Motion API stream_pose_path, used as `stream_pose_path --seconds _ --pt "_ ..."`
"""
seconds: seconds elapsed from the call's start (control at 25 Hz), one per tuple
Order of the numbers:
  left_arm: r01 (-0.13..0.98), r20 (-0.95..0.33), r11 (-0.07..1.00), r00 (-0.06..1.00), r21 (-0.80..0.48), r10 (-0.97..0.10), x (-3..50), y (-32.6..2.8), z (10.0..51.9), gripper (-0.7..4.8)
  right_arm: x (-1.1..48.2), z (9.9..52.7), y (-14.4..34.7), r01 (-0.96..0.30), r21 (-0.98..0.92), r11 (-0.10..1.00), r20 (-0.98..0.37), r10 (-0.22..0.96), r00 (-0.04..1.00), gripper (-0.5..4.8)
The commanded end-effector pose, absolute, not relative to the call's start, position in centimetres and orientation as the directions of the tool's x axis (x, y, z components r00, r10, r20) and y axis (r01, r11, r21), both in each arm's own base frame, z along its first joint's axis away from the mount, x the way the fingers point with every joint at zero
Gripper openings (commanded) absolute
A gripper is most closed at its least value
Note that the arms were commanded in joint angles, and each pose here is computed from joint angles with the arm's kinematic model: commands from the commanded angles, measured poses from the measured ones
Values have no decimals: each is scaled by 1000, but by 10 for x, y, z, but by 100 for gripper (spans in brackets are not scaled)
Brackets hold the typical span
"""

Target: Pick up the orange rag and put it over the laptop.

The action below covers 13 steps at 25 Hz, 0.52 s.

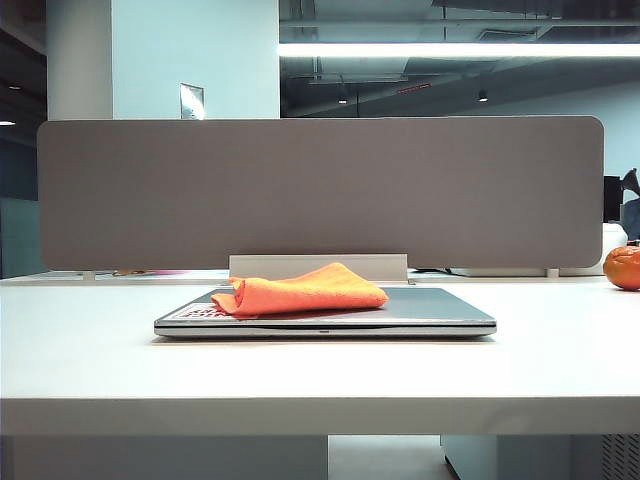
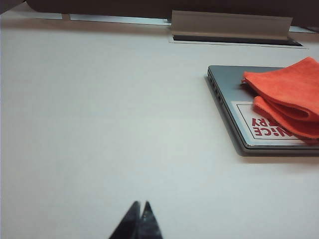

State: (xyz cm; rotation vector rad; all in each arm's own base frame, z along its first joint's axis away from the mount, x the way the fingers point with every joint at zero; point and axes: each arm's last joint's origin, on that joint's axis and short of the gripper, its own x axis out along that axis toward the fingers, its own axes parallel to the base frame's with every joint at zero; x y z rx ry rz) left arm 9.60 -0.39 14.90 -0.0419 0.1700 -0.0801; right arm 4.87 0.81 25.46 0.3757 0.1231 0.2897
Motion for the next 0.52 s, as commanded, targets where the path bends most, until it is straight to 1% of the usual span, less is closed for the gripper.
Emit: stream_pose_path --seconds 0.04,0.16,0.2,0.28,0.4,0.52 --pt "80 -175 995 981 -52 -88 96 -4 149 -6 48 256 7 -243 315 917 -53 272 961 -5" --pt "81 -175 995 981 -52 -88 96 -4 149 -6 57 249 5 -191 307 932 -23 208 978 -5" --pt "81 -175 995 981 -52 -88 96 -4 149 -6 63 241 4 -181 308 934 -8 193 981 -5" --pt "81 -175 995 981 -52 -88 96 -4 149 -6 73 226 4 -184 306 934 2 193 981 -5" --pt "81 -175 995 981 -52 -88 96 -4 149 -6 83 205 4 -175 306 936 -7 186 982 -5" --pt "81 -175 995 981 -52 -88 96 -4 149 -6 90 187 2 -128 283 951 -28 141 990 -5"
